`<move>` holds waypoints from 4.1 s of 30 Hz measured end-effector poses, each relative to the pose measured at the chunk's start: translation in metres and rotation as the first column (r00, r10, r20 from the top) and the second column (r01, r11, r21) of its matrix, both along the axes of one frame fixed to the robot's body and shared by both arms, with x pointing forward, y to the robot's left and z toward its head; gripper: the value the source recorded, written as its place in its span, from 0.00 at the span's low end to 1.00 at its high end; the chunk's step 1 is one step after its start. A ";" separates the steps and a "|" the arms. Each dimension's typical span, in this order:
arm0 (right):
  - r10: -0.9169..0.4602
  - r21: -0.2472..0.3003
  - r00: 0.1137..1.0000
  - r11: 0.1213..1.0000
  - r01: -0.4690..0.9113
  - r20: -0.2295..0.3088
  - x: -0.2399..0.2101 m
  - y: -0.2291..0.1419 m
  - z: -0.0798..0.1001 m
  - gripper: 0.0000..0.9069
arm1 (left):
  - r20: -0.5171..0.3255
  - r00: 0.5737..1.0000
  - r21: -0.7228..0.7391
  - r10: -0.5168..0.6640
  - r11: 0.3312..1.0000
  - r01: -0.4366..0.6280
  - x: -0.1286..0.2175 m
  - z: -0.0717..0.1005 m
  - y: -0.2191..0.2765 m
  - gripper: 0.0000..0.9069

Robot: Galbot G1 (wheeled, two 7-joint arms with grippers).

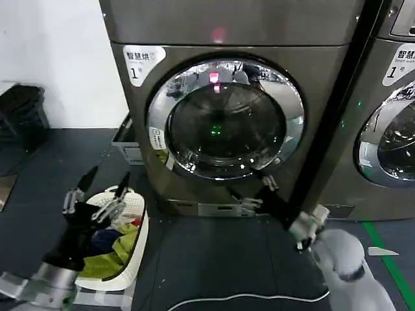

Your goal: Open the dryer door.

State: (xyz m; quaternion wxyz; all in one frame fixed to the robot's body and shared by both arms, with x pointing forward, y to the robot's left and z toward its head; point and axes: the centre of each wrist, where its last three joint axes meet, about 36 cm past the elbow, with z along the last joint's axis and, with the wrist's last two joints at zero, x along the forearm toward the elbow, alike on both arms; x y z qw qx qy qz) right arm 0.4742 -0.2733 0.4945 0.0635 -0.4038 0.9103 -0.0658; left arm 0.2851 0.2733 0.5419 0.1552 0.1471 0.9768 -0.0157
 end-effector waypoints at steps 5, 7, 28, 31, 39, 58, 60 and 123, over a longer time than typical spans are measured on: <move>0.053 -0.018 0.999 0.998 -0.053 -0.005 0.021 0.013 -0.002 1.00 | -0.012 1.000 0.002 -0.013 1.000 0.013 -0.003 0.003 -0.003 1.00; 0.064 -0.016 0.998 0.998 -0.064 -0.012 0.027 0.017 -0.004 1.00 | -0.010 1.000 0.002 -0.022 1.000 0.022 -0.003 0.004 -0.003 1.00; 0.213 -0.043 0.977 0.976 -0.212 0.022 0.112 0.101 0.027 1.00 | -0.013 0.999 0.017 -0.046 0.999 0.046 -0.005 0.004 0.002 1.00; 0.216 -0.036 0.976 0.976 -0.216 0.015 0.121 0.113 0.026 1.00 | -0.013 0.999 0.016 -0.044 0.999 0.044 -0.006 0.003 0.002 1.00; 0.208 -0.034 0.978 0.977 -0.209 -0.025 0.145 0.126 0.018 1.00 | -0.014 0.999 0.010 -0.044 0.999 0.044 -0.007 0.003 0.000 1.00; 0.230 -0.107 0.971 0.966 -0.236 -0.061 0.175 0.153 0.010 1.00 | -0.014 0.998 0.005 -0.059 0.998 0.059 -0.009 0.002 -0.004 1.00; 0.243 -0.110 0.968 0.962 -0.249 -0.069 0.178 0.155 0.009 1.00 | -0.014 0.998 0.005 -0.059 0.998 0.059 -0.009 0.002 -0.004 1.00; 0.811 -0.095 0.573 0.565 -0.820 -0.121 0.093 0.036 -0.013 1.00 | 0.034 0.994 0.002 -0.104 0.995 0.104 0.100 0.011 0.086 1.00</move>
